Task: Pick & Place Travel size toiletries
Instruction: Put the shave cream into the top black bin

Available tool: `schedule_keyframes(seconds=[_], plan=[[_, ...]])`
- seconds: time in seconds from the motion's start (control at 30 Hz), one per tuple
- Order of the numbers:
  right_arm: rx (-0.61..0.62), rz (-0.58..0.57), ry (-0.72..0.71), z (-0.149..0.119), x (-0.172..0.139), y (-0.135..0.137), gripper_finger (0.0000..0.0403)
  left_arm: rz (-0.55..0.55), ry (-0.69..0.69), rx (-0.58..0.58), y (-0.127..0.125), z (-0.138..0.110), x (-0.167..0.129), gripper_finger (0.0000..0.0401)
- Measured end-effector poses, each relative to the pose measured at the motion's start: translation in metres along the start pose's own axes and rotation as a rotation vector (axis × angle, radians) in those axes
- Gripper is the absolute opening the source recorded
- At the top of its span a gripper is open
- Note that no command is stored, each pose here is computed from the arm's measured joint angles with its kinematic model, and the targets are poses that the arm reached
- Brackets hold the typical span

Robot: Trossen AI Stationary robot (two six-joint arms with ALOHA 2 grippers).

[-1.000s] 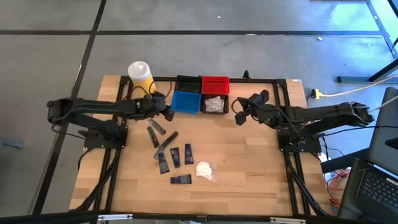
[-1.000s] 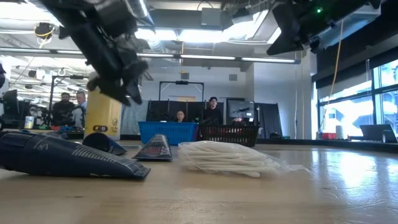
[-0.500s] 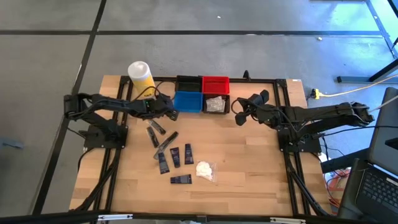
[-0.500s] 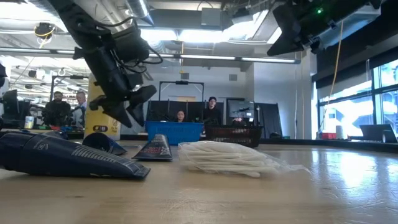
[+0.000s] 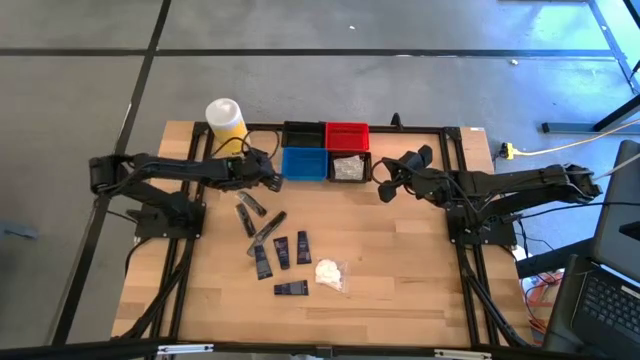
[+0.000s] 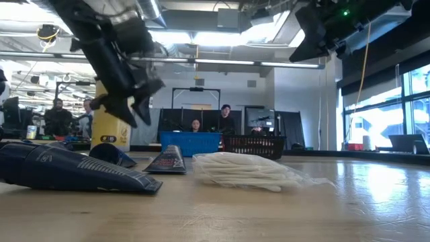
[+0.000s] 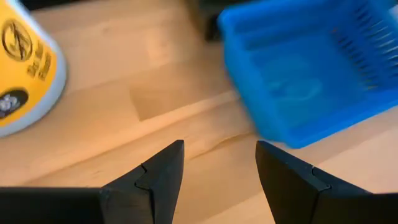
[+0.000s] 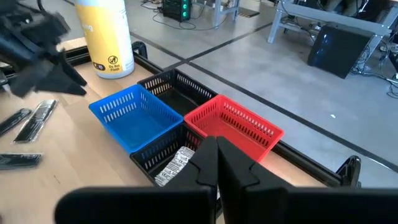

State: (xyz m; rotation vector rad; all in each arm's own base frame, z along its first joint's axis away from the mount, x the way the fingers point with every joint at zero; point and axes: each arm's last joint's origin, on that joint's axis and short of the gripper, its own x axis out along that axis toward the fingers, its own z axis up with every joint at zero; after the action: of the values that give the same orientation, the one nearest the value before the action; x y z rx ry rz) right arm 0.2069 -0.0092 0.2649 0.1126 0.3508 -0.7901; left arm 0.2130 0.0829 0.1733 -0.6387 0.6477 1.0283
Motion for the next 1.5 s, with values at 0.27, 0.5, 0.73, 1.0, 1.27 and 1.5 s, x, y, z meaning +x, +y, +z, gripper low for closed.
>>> schedule_keyframes(seconds=[0.27, 0.5, 0.73, 1.0, 1.27, 1.5], plan=[[0.003, 0.018, 0.007, 0.0, 0.0, 0.001, 0.0, -0.364, -0.185, 0.075, -0.024, 0.008, -0.059, 0.0196], [0.003, 0.023, 0.008, 0.0, 0.0, 0.001, 0.0, -0.76, -0.409, 0.324, -0.043, 0.004, -0.12, 0.0196], [0.006, 0.025, 0.008, 0.0, 0.0, 0.001, 0.0, -1.078, -0.512, 0.546, -0.043, -0.007, -0.162, 0.0196], [0.006, 0.048, 0.016, 0.0, 0.0, 0.002, 0.0, -1.178, -0.568, 0.648, -0.037, -0.014, -0.181, 0.0196], [0.007, 0.145, -0.023, 0.004, -0.006, 0.011, 0.0, -1.025, -0.583, 0.631, -0.024, -0.012, -0.181, 0.0196], [0.017, 0.213, -0.072, 0.008, -0.013, 0.019, 0.0, -0.93, -0.555, 0.612, -0.015, -0.012, -0.179, 0.0196]])
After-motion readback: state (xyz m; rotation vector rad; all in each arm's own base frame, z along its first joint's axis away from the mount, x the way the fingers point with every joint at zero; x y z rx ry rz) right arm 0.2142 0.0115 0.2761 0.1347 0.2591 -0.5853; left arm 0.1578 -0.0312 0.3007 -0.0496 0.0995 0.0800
